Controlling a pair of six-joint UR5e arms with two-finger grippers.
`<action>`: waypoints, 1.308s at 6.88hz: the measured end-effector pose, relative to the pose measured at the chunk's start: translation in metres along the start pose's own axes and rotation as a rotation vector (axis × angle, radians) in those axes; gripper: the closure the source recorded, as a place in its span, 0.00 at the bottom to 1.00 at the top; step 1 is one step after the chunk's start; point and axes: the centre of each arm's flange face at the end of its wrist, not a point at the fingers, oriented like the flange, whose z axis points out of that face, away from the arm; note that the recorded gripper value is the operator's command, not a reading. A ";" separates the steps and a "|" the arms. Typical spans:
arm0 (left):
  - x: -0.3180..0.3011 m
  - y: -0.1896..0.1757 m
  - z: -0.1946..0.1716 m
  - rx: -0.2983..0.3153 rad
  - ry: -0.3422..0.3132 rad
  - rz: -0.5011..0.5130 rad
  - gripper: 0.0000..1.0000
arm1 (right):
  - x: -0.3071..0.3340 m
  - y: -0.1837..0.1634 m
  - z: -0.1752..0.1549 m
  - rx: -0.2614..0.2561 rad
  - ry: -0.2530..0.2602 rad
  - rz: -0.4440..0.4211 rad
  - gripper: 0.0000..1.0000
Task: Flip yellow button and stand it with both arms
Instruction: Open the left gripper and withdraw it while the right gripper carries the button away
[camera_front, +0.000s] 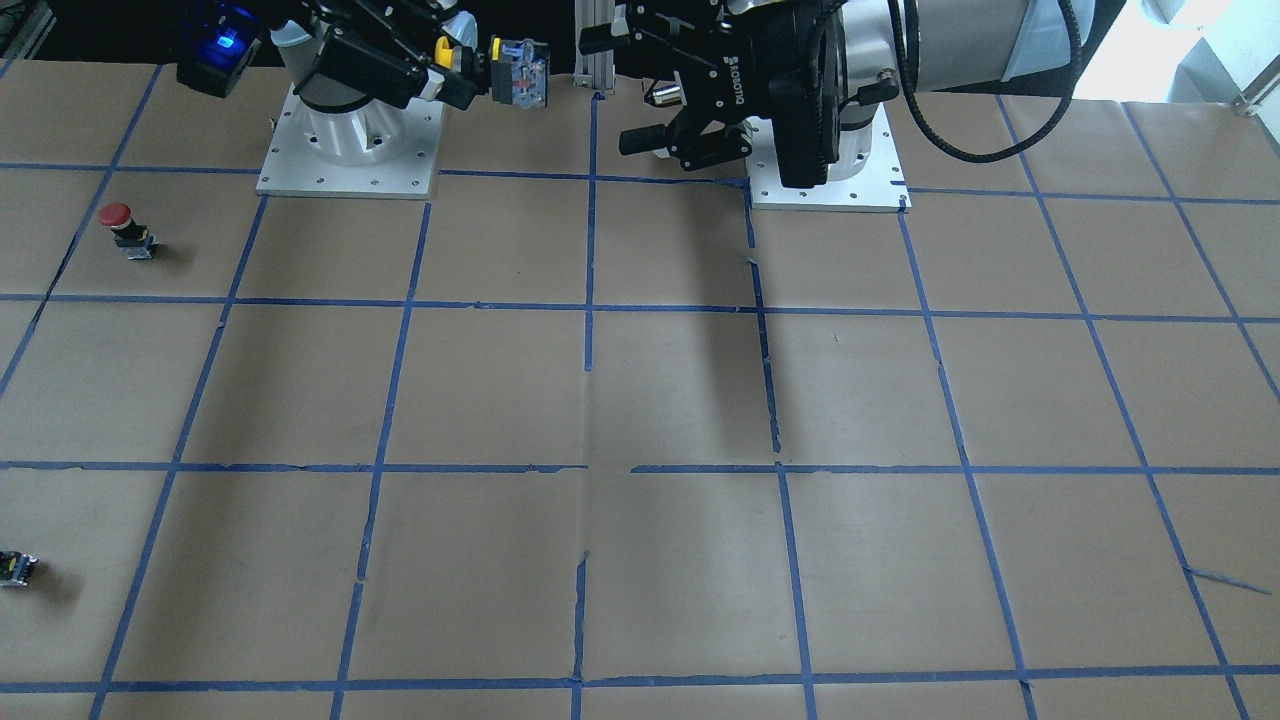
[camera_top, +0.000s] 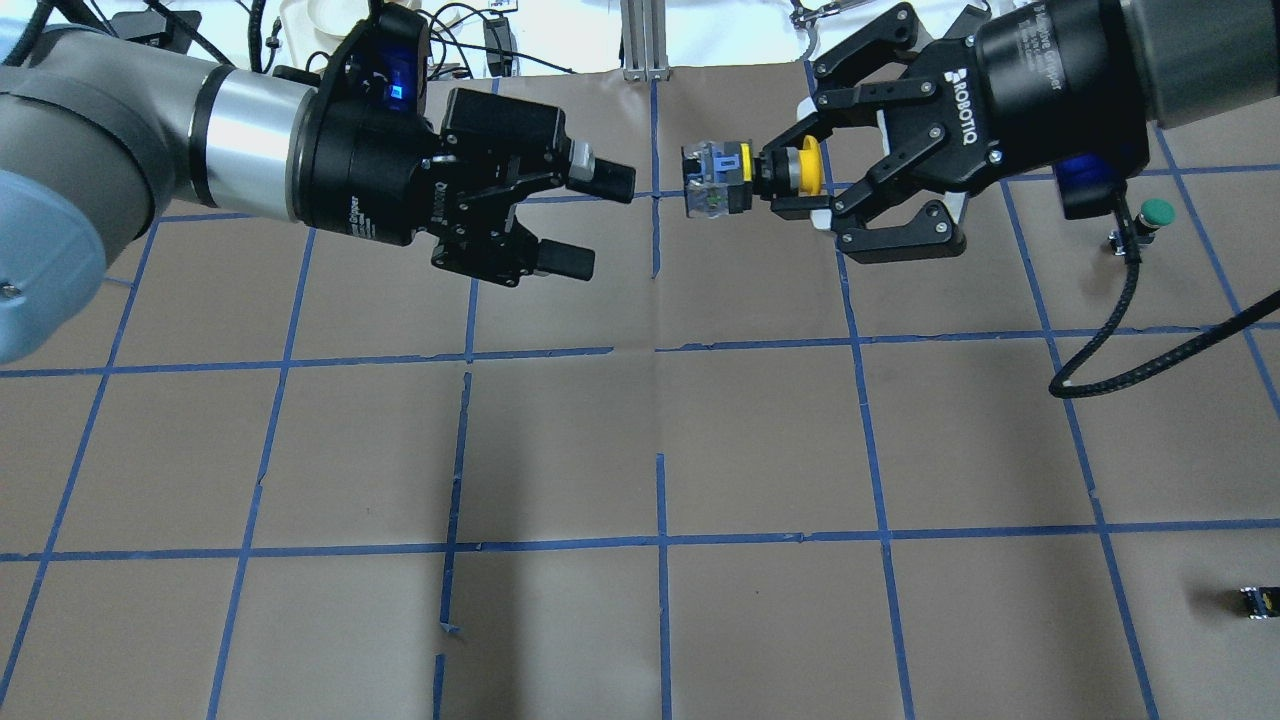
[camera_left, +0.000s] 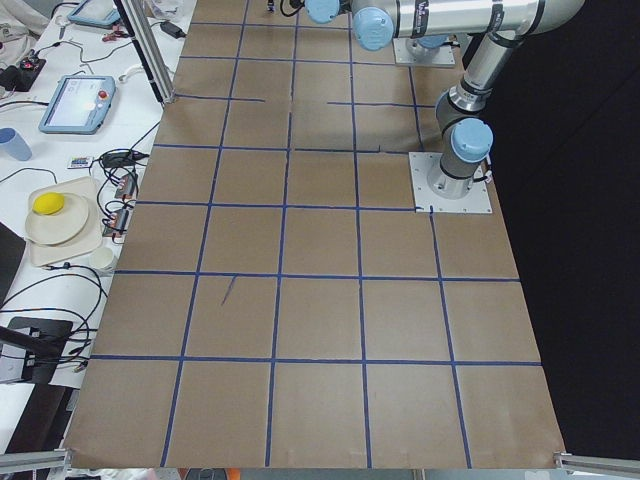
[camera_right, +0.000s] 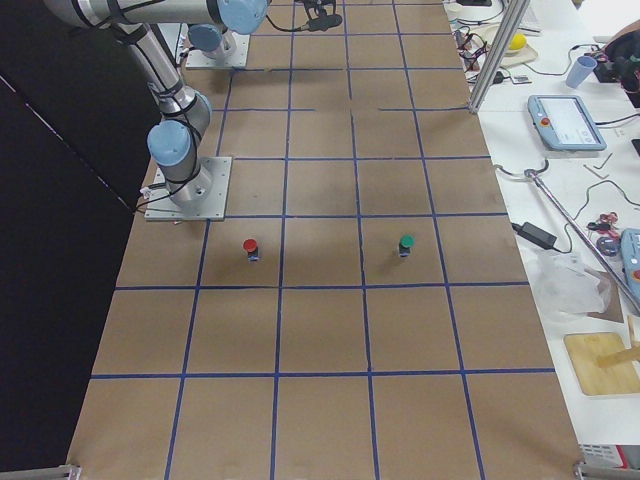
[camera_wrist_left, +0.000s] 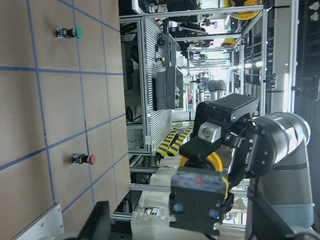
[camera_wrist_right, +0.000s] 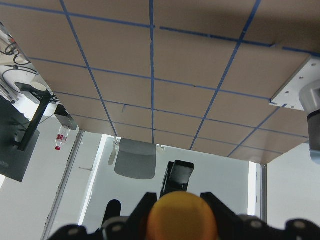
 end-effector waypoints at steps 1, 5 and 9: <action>-0.011 -0.002 -0.010 -0.022 -0.197 0.022 0.00 | 0.000 -0.025 -0.016 0.109 0.018 -0.087 0.81; -0.006 -0.032 -0.069 -0.034 -0.989 0.053 0.00 | 0.016 -0.126 -0.030 0.412 0.353 -0.464 0.89; -0.033 -0.060 -0.050 0.104 -1.123 -0.135 0.00 | 0.000 -0.217 -0.017 0.606 0.488 -0.555 0.89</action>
